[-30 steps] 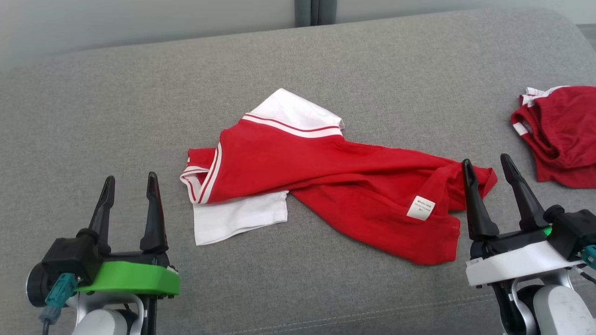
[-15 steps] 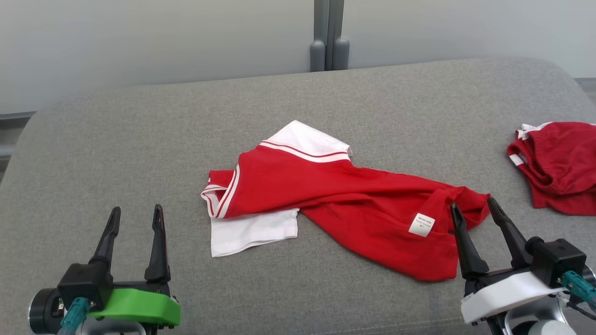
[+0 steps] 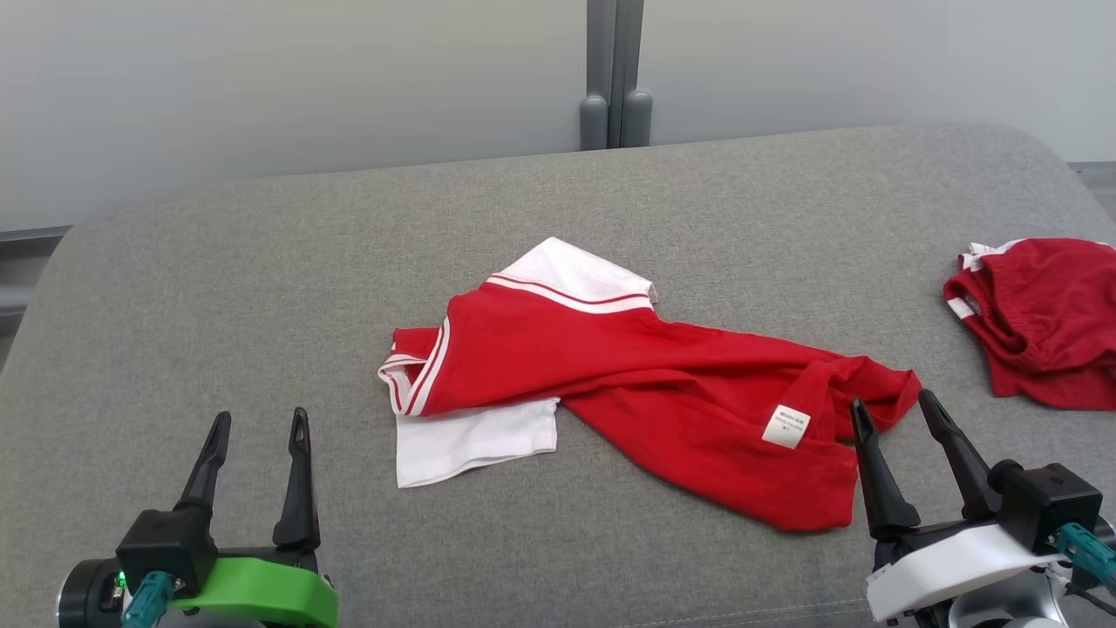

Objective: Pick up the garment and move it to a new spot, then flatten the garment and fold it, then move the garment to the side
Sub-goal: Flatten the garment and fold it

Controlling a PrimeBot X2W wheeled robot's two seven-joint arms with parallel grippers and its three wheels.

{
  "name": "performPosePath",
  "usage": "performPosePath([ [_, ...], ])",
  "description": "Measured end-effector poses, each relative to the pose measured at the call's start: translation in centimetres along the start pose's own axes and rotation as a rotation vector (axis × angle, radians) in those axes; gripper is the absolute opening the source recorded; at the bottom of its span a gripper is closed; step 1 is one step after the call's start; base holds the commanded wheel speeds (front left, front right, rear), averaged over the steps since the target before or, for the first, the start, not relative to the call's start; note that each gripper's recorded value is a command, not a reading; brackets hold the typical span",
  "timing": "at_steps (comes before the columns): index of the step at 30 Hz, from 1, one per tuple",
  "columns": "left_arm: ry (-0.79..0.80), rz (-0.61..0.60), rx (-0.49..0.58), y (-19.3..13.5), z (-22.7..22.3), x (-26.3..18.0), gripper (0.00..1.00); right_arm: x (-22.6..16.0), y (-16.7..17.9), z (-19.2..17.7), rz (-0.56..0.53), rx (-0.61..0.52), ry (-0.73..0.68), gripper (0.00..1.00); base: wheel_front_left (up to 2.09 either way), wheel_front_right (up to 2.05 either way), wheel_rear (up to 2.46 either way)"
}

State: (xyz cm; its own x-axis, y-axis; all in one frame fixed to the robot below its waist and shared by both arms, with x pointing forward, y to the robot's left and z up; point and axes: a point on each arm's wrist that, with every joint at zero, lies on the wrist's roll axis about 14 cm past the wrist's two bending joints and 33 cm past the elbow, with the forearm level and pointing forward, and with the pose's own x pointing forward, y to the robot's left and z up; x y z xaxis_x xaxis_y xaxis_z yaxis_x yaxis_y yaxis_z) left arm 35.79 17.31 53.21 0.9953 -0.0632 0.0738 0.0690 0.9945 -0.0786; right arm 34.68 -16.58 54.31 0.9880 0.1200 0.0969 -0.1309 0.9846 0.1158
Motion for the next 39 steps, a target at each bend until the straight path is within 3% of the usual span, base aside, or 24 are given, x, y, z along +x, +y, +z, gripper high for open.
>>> performPosePath([
  [10,0.025,-0.015,-0.005,-0.3,-0.7,0.0,1.00,0.2,0.1,-0.5,0.003,0.004,0.021,1.00,0.00,0.00,0.00],
  [24,0.485,-0.158,-0.138,-4.3,-10.5,-0.8,1.00,-1.1,-2.0,-9.0,-0.075,0.092,0.328,1.00,0.00,0.00,0.00],
  [39,0.648,-0.191,-0.161,-4.6,-15.9,1.9,1.00,1.1,-3.9,-13.8,-0.097,0.153,0.442,1.00,0.00,0.00,0.00],
])
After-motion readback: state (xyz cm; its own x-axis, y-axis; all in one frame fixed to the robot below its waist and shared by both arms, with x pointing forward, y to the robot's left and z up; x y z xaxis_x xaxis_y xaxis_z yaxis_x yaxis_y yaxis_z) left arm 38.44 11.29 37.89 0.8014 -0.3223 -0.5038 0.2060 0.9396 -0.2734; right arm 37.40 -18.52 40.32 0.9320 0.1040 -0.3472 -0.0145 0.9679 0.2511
